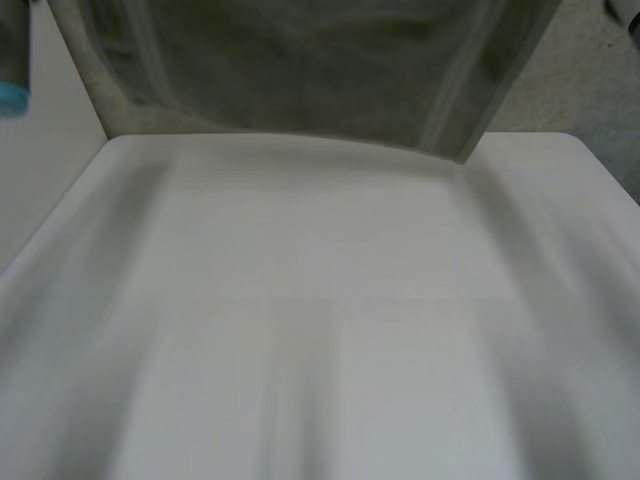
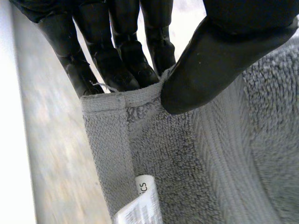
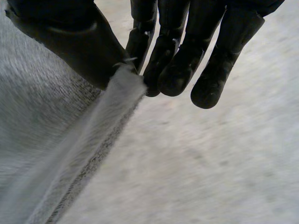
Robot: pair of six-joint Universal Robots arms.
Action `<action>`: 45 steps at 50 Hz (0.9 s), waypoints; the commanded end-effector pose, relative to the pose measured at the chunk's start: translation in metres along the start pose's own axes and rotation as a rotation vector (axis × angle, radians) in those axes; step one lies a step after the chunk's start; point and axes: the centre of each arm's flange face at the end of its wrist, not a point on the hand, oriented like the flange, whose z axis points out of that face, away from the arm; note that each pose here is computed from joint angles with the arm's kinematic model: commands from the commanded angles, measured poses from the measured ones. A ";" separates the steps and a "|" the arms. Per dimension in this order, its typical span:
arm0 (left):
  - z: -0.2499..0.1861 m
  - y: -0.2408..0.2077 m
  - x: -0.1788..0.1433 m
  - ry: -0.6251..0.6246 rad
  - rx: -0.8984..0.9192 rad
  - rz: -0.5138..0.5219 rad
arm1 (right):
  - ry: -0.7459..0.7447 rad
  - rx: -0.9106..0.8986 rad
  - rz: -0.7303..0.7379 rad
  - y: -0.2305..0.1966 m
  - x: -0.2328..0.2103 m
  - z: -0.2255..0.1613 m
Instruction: Fold the towel.
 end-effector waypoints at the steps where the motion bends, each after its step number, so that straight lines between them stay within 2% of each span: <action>1: -0.077 0.092 0.009 0.109 -0.374 -0.047 | -0.257 -0.243 0.135 0.049 -0.039 -0.032; 2: -0.077 0.092 0.009 0.109 -0.375 -0.047 | -0.258 -0.244 0.135 0.049 -0.039 -0.032; 4: -0.114 0.123 0.007 0.161 -0.489 -0.066 | -0.333 -0.385 0.172 0.074 -0.050 -0.056; 7: -0.132 0.135 0.006 0.180 -0.531 -0.069 | -0.365 -0.453 0.172 0.084 -0.055 -0.069; 9: -0.163 0.150 0.005 0.206 -0.599 -0.050 | -0.428 -0.569 0.150 0.103 -0.066 -0.096; 17: -0.204 0.150 -0.002 0.227 -0.699 0.047 | -0.489 -0.734 0.164 0.122 -0.080 -0.148; 26: -0.236 0.136 0.007 0.236 -0.771 0.023 | -0.471 -0.744 0.168 0.123 -0.093 -0.181; 35: -0.243 0.129 0.009 0.234 -0.772 0.023 | -0.404 -0.770 0.175 0.141 -0.096 -0.193; 45: -0.247 0.134 0.004 0.212 -0.791 0.019 | -0.335 -0.758 0.247 0.157 -0.104 -0.203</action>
